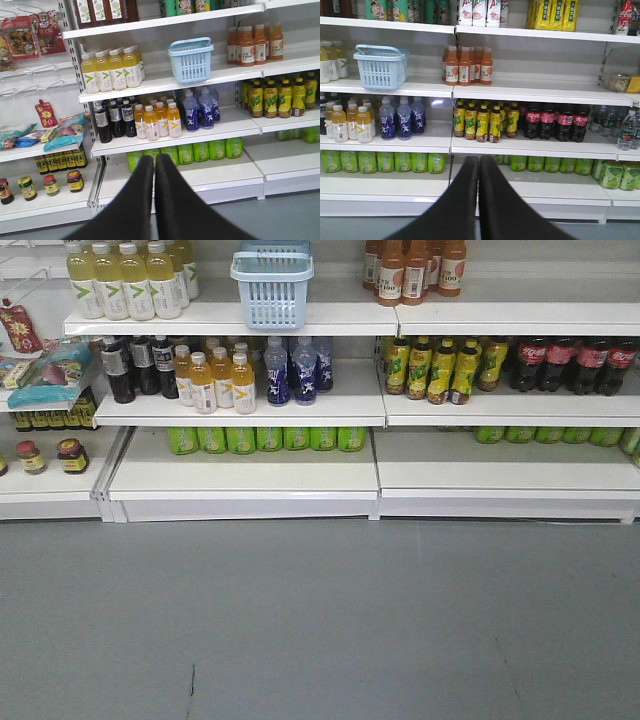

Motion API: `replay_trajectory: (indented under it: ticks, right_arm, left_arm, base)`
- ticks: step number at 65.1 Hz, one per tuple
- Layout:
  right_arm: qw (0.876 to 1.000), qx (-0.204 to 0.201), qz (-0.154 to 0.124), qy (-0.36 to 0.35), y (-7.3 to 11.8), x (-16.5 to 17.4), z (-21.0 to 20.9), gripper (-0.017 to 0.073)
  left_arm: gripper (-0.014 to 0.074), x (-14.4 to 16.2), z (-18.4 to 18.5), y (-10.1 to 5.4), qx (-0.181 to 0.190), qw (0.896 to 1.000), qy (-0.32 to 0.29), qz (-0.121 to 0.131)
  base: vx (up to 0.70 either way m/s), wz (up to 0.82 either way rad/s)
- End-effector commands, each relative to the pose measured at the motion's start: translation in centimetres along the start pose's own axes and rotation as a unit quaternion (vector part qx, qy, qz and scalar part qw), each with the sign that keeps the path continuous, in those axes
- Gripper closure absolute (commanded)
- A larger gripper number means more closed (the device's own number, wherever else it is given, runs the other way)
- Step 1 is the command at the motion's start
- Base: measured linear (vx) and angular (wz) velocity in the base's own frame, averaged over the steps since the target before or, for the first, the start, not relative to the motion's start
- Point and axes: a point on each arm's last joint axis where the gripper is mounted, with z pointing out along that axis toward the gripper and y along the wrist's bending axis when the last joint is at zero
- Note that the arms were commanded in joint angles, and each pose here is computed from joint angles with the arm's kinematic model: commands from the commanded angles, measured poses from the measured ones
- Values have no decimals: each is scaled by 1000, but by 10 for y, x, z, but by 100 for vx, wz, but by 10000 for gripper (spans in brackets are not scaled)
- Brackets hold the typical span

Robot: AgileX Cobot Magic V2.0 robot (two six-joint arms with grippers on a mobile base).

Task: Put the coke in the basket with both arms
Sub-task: 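Drive the base toward the shelf holding the light-blue basket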

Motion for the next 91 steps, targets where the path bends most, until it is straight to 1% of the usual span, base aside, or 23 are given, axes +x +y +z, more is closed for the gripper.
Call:
replay_trajectory:
  ticks: [1, 91]
  right_arm:
    - [999, 5, -4, -38, 0, -4, -1, 568]
    - [999, 5, -4, -38, 0, -4, -1, 568]
  left_arm:
    - [600, -8, -2, 0, 0, 999, -45, -5]
    - [600, -8, -2, 0, 0, 999, -45, -5]
  base:
    - [0, 0]
    - [2, 1]
